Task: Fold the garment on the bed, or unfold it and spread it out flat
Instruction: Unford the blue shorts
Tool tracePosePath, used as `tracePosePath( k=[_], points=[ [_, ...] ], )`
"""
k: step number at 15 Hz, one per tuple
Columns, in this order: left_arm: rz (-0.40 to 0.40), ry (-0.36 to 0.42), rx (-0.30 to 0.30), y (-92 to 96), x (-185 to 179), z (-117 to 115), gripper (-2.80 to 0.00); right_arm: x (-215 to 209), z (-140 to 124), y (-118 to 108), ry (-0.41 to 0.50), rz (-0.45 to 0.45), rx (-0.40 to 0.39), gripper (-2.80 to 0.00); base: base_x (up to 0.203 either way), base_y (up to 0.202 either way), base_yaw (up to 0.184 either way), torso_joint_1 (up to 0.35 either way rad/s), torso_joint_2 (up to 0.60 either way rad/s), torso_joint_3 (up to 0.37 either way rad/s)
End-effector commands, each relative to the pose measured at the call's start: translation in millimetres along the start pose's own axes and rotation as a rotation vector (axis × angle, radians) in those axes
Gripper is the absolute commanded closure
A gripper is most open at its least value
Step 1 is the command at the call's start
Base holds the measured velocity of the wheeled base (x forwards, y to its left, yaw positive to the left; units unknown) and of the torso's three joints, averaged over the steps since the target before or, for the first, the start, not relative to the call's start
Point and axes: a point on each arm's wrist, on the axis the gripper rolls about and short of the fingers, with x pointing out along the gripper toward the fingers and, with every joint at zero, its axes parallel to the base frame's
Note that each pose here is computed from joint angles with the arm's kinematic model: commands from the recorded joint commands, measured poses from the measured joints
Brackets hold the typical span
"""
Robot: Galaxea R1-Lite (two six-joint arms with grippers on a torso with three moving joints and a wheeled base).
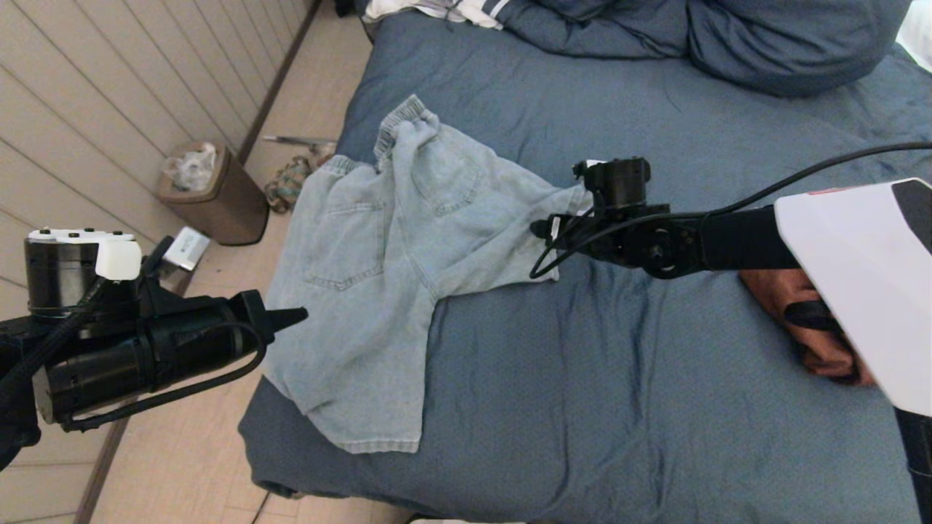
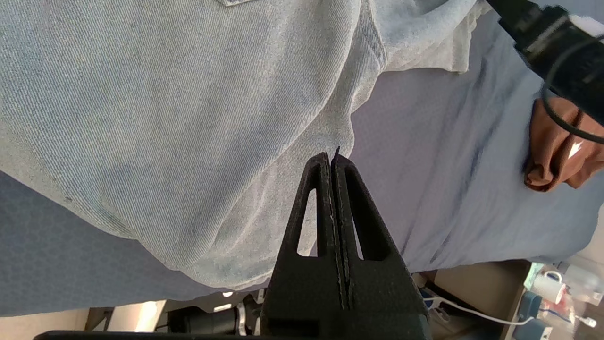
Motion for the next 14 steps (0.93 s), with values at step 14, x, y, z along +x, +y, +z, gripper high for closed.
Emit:
tracePosePath(
  k=[14],
  points=[
    [-0.004,-0.001,-0.002,-0.1,-2,-1,0.0,-6,-18,9,0.215,-0.012,-0.059,-2.8,0.0,0.0,0.0,0.0,0.0,0.0]
  ],
)
